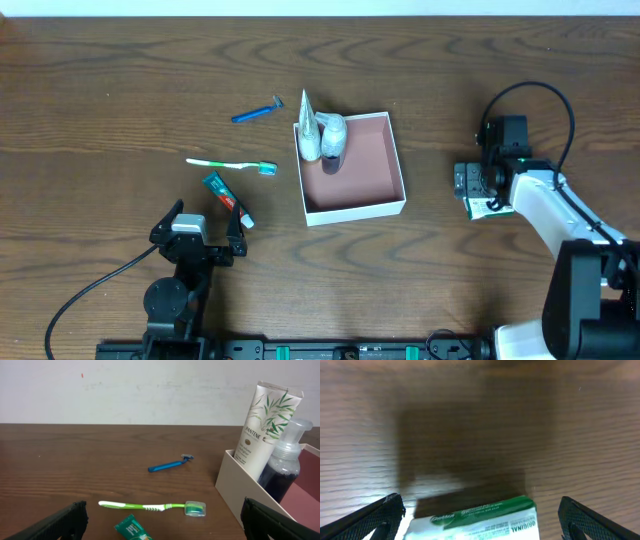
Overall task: Pack container
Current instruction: 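Move the right gripper to the Dettol soap bar and grasp it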
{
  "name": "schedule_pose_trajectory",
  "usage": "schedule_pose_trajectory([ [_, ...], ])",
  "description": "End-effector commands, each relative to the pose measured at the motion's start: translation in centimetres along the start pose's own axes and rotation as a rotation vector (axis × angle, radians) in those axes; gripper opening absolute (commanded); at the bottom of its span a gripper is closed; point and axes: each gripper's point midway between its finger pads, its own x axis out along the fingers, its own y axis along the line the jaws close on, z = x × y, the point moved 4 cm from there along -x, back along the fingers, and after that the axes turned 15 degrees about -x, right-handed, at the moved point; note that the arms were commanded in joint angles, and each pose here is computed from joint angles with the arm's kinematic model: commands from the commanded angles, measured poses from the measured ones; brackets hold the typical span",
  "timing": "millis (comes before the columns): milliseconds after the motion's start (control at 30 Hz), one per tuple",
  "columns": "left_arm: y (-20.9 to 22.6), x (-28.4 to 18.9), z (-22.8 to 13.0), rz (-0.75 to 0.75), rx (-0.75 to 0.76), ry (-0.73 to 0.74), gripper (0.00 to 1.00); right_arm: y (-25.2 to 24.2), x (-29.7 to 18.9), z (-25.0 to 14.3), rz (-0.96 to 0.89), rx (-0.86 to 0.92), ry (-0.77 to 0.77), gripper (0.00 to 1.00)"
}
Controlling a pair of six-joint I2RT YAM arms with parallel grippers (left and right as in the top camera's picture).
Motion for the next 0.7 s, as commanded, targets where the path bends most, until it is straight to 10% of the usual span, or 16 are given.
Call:
schedule_pose_trajectory([
  [0,0.3,0.1,-1.3,0.001,0.004,0.049,0.98,-0.2,0.9,-0.8,-0.013,0.016,0.019,0.99],
  [500,0.3,0.1,-1.3,0.001,0.004,0.048,0.98,1.8,2.4,-5.3,0.052,0.232,0.130,0.99],
  [667,0.3,0.1,-1.3,0.000,0.004,0.048,0.98,2.3,2.4,-6.2,0.067,0.235,0.164,0.82],
])
